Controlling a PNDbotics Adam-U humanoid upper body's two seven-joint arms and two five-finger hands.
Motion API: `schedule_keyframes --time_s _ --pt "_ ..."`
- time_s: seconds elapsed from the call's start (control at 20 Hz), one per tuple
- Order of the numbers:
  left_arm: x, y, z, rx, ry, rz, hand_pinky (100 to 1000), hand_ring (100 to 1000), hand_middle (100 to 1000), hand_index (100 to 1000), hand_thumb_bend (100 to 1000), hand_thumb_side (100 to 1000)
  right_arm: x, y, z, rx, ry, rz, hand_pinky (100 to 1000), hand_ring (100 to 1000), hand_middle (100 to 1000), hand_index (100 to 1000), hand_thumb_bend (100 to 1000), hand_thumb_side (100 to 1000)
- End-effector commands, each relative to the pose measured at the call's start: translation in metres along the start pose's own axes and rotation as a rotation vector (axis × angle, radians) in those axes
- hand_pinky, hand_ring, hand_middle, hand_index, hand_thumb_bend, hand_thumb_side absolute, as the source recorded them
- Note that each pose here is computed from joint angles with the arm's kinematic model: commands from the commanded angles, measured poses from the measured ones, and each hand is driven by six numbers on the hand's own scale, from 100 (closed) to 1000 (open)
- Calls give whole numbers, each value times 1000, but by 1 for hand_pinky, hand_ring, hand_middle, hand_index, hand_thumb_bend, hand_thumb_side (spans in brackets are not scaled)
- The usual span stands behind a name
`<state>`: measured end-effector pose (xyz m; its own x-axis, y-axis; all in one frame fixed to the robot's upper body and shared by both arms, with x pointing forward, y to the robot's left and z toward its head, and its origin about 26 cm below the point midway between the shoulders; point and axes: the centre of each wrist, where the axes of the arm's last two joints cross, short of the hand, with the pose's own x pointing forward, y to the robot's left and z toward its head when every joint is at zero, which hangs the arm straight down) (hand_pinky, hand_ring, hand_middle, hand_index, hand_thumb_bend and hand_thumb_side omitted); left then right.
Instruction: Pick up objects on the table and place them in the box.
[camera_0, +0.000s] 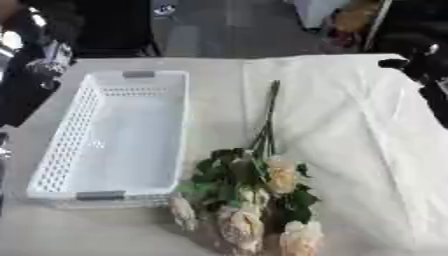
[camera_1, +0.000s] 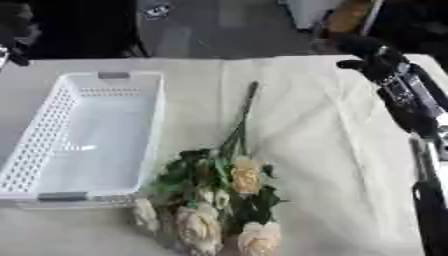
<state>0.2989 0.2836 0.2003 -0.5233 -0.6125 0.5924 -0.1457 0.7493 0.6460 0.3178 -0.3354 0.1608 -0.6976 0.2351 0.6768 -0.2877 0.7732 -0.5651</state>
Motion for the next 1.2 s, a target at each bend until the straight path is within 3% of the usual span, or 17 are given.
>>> schedule_keyframes --time_s 0.05,1.2 --pt "7 7 -3 14 -33 -14 558 738 863 790 100 815 9 -7 -5 5 -29 29 860 936 906 940 100 883" --pt "7 7 -4 5 -42 -16 558 735 858 788 100 809 10 -7 -6 4 -32 33 860 935 904 939 100 880"
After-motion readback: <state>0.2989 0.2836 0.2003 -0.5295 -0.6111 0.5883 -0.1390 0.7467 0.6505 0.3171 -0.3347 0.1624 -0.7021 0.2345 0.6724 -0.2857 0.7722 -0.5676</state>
